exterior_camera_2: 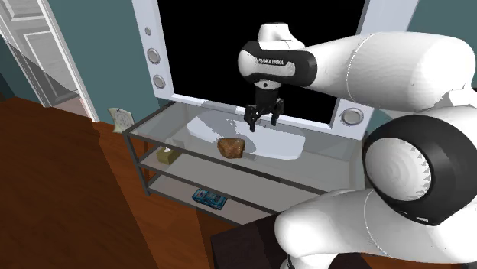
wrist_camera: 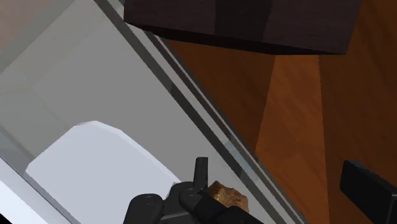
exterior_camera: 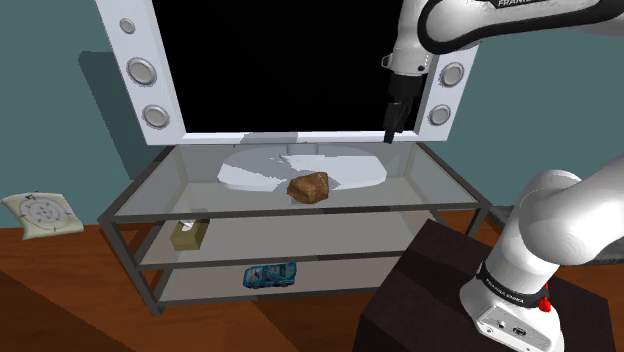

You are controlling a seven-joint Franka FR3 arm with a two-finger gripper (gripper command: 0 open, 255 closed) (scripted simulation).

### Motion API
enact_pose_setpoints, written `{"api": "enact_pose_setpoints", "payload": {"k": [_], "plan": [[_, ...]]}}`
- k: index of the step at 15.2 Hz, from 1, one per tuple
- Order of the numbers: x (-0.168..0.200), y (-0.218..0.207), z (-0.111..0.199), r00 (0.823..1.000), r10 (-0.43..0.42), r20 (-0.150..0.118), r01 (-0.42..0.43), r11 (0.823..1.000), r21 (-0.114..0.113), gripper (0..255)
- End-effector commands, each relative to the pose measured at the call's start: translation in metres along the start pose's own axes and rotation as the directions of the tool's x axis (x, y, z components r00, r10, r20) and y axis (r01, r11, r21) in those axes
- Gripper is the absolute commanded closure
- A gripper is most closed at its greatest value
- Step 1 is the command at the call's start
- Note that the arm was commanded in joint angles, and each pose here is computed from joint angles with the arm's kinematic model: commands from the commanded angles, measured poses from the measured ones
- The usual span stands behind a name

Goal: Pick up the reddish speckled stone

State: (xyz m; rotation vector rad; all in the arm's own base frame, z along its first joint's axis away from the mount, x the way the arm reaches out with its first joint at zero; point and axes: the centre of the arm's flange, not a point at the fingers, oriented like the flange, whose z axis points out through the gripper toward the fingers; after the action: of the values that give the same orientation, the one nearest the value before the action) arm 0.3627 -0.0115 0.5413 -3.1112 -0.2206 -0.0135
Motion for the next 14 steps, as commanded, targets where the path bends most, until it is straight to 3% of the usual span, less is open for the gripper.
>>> {"api": "enact_pose_setpoints", "payload": {"k": [1,14], "plan": [[0.024,-0.003,0.017,1.000,-0.024,0.003,0.024,1.000,-0.011,0],[0.166,-0.019,0.119,0.984,-0.172,0.039,0.175,0.982,-0.075,0]]}}
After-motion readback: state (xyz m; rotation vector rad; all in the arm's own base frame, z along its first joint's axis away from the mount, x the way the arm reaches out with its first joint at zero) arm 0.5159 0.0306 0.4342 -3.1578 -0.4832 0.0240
